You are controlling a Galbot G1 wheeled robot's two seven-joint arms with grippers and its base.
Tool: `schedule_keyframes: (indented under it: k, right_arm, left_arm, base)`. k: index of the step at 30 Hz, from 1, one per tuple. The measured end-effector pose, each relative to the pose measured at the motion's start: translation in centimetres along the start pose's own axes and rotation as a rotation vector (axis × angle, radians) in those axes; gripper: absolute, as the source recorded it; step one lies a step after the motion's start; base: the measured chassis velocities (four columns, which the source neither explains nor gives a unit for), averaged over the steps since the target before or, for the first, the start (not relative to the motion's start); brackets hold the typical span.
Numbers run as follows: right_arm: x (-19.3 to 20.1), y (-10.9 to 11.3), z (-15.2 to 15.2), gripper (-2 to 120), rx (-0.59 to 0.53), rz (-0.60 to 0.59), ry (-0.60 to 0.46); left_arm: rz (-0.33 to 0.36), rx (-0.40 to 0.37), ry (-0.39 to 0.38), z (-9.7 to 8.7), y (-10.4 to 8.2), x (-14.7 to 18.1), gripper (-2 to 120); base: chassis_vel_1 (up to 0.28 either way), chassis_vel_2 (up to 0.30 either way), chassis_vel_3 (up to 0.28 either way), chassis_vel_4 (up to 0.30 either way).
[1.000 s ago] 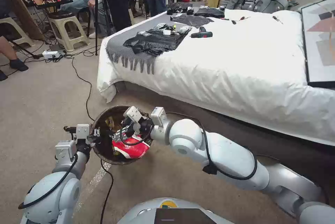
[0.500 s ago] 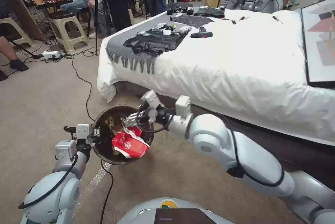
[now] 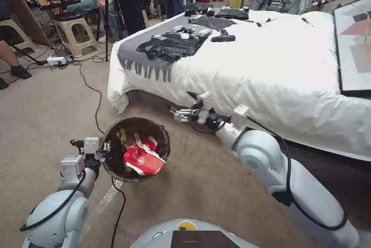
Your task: Pick up the trash bin, then pick up the garbage from the floor and place it into the trash bin.
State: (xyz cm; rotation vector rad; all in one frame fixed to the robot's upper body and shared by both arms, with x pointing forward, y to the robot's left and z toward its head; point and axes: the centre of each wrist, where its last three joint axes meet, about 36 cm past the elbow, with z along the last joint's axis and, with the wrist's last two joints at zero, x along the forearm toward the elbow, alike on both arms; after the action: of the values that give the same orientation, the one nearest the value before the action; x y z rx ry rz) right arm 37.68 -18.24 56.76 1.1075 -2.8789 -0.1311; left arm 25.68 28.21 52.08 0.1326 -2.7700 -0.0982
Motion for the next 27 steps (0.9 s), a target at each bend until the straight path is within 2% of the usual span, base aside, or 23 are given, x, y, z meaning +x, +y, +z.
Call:
schedule_keyframes:
  k: [4,10,16,17,20,21,25,27]
  right_arm:
    - [2.7,-1.5,1.4,100,0.027,0.120,-0.024]
    - [4.6,-1.9,3.1,100,0.061,0.220,-0.043]
    - [7.0,-2.9,5.8,100,0.096,0.383,-0.108]
    - [7.0,-2.9,5.8,100,0.096,0.383,-0.108]
    - [9.4,-2.9,8.4,100,0.103,0.513,-0.151]
    - [9.4,-2.9,8.4,100,0.103,0.513,-0.151]
    - [12.4,-2.4,11.0,100,0.125,0.639,-0.161]
    - [13.1,-2.2,11.6,100,0.135,0.661,-0.161]
  left_arm:
    - [0.000,-0.001,0.001,0.0,0.0,-0.1,3]
    - [0.002,-0.001,0.002,0.1,0.1,-0.1,3]
    - [0.004,0.002,0.002,0.1,0.1,-0.1,3]
    - [0.004,0.002,0.002,0.1,0.1,-0.1,3]
    - [0.003,0.003,0.002,0.1,0.1,0.0,3]
    - [0.003,0.003,0.002,0.1,0.1,0.0,3]
    - [0.004,0.002,0.003,0.2,0.0,0.1,3]
    - [0.003,0.000,0.003,0.2,-0.1,0.1,3]
  base:
    - [0.000,0.000,0.000,0.000]
    - [0.000,0.000,0.000,0.000]
    - [0.000,0.000,0.000,0.000]
    - [0.000,0.000,0.000,0.000]
    - [0.000,0.000,0.000,0.000]
    - [0.000,0.000,0.000,0.000]
    - [0.000,0.000,0.000,0.000]
    - [0.000,0.000,0.000,0.000]
